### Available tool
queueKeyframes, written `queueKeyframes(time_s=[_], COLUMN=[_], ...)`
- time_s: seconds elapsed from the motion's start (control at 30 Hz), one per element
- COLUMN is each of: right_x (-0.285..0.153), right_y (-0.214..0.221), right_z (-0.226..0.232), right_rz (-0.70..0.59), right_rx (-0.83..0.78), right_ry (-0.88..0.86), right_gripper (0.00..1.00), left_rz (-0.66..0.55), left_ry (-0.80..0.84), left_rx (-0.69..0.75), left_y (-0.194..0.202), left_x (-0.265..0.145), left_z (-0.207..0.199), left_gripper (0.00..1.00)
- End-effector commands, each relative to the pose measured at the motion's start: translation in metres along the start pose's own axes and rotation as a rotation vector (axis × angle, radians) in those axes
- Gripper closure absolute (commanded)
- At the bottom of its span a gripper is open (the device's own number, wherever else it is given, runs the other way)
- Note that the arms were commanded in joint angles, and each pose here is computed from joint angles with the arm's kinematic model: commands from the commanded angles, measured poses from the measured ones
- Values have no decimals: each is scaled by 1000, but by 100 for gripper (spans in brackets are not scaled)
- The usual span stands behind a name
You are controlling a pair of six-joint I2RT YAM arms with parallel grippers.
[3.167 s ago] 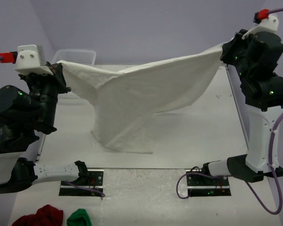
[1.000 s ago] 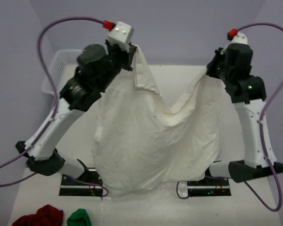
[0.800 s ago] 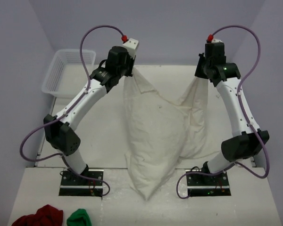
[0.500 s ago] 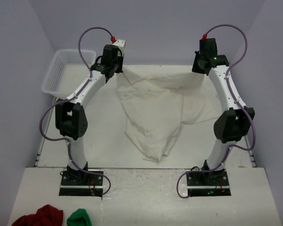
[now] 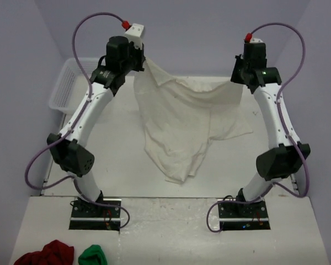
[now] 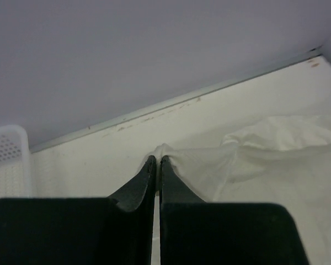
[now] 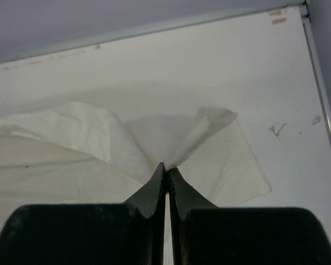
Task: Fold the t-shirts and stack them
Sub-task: Flatten out the tshirt
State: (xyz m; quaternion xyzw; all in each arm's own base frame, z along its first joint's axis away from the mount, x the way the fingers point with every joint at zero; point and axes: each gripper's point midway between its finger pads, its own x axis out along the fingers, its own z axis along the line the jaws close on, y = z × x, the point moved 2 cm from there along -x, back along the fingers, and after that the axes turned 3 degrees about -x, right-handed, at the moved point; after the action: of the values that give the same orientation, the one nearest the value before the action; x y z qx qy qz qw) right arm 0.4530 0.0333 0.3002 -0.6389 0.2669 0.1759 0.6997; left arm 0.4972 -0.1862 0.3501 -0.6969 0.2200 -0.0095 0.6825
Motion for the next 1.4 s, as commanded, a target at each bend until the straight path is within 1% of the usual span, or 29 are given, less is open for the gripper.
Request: queueKeyframes(time_s=[0.0, 0.03, 0.07, 0.1, 0.13, 0.17, 0.27, 0.3, 0.33, 0.4, 0.53, 0.57, 0.63, 0.67, 0.7, 0.73, 0.8, 0.87, 0.9, 0.93, 0.97, 1.0, 1.07, 1.1, 1.13, 1.17, 1.23, 1.27, 1.37], right_x=[-146, -165, -193, -224, -241, -276, -315, -326, -344, -357, -369, -367, -354, -338, -326, -295, -260, -216, -181, -160, -141, -106, -68, -30, -17, -3, 33, 44, 78], right_y=[-74, -72, -81, -84, -81, -81, -69, -65, -59, -54, -47, -46, -45, -46, -45, -43, -40, -35, -30, -26, -24, -16, -14, -1, -4, 0, 6, 9, 17], right_z=[1, -2, -3, -8, -10, -16, -18, -19, -23, -29, -40, -43, -50, -49, -49, -47, -42, -37, -32, -29, -28, -26, -24, -26, -27, -27, -24, -26, -35], right_rz=[-334, -337, -389, -442, -452, -520, -578, -595, -621, -642, -652, -646, -622, -588, -557, -496, -439, -376, -305, -264, -233, -165, -127, -51, -40, -13, 24, 41, 91], right_rx=[22, 20, 22, 22, 18, 32, 60, 83, 90, 105, 123, 130, 147, 147, 160, 153, 134, 118, 91, 81, 71, 51, 37, 22, 21, 11, -4, -11, -32], right_ry=[-114, -118, -146, -160, -178, -201, -259, -276, -292, -279, -243, -225, -156, -120, -91, -32, 12, 70, 105, 128, 144, 162, 171, 204, 214, 220, 212, 223, 256], right_gripper=[100, 100, 100, 100, 100, 100, 100, 100, 100, 100, 100, 100, 100, 100, 100, 100, 100, 100, 100, 100, 100, 100, 100, 100, 100, 100, 100, 100, 100], left_rz=[-397, -401, -425, -488, -511, -581, -669, -738, -764, -827, -840, -837, -798, -732, -711, -625, -543, -440, -347, -294, -194, -168, -60, 12, 43, 111, 125, 162, 191], left_ry=[169, 183, 205, 212, 208, 201, 175, 178, 179, 187, 177, 154, 149, 131, 137, 117, 117, 69, 35, 42, 47, 30, -1, -23, -25, -38, -58, -75, -98], left_rx=[-8, -3, 5, 11, 21, 18, 6, 1, 2, 9, 29, 22, 30, 22, 24, 23, 53, 86, 99, 101, 95, 74, 68, 62, 52, 13, -26, -32, -2], left_y=[-149, -152, -159, -172, -175, -183, -196, -206, -209, -218, -228, -230, -234, -230, -231, -219, -200, -171, -140, -120, -83, -69, -28, 7, 25, 62, 84, 108, 129], left_x=[-157, -177, -198, -238, -258, -299, -356, -390, -404, -431, -423, -415, -375, -331, -314, -261, -203, -145, -91, -63, -16, 5, 45, 77, 91, 109, 123, 132, 149], left_z=[-43, -45, -47, -46, -44, -40, -32, -30, -29, -29, -29, -26, -29, -29, -32, -32, -35, -31, -23, -20, -12, 6, 20, 32, 37, 50, 62, 72, 82], left_gripper=[100, 100, 100, 100, 100, 100, 100, 100, 100, 100, 100, 100, 100, 100, 100, 100, 100, 100, 100, 100, 100, 100, 100, 100, 100, 100, 100, 100, 100])
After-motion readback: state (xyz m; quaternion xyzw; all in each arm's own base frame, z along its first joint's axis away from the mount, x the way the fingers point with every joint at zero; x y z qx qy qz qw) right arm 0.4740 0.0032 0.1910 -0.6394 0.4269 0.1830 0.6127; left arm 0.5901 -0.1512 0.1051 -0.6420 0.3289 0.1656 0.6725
